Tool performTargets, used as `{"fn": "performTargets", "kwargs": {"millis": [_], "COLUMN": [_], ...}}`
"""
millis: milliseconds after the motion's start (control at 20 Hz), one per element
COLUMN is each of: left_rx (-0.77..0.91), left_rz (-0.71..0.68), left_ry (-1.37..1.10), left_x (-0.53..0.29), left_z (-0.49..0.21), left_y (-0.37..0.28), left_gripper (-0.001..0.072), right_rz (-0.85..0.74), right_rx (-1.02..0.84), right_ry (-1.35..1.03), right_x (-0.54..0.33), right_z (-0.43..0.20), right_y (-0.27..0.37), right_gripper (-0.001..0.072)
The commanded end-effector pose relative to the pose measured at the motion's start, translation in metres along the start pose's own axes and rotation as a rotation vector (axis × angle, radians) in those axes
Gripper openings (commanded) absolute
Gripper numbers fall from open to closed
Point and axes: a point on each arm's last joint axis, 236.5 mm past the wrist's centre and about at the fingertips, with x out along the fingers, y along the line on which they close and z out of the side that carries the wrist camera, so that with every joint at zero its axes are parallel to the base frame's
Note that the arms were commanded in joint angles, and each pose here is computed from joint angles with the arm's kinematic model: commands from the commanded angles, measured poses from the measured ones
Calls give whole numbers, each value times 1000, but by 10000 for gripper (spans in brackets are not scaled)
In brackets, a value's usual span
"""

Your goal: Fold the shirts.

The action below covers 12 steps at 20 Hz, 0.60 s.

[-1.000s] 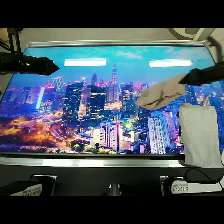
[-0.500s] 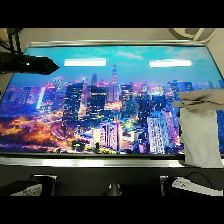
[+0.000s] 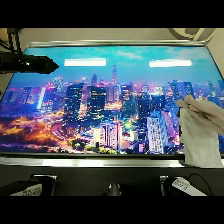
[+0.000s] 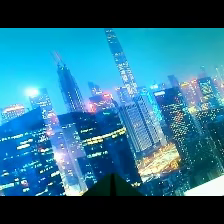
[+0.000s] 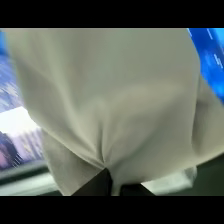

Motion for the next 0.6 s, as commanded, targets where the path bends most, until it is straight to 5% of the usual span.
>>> {"fn": "performTargets", "kwargs": {"millis": [0, 450, 500, 550], "left_rx": [8, 7, 7, 6], "left_rz": [1, 2, 2, 2], "left_ry": [-3, -11, -11, -10], "left_x": [0, 0, 0, 0], "left_z": [1, 3, 3, 2], "left_y": [0, 1, 1, 0], "left_gripper": [24, 25, 25, 25], "right_rz": [-114, -22, -22, -27], "right_rx": [67, 80, 79, 56], "right_ry": [269, 311, 309, 299], "right_x": [40, 87, 87, 86], "right_z": [-84, -106, -106, -103], "right_y": [-31, -12, -13, -14], "right_gripper": [18, 24, 117, 403]}}
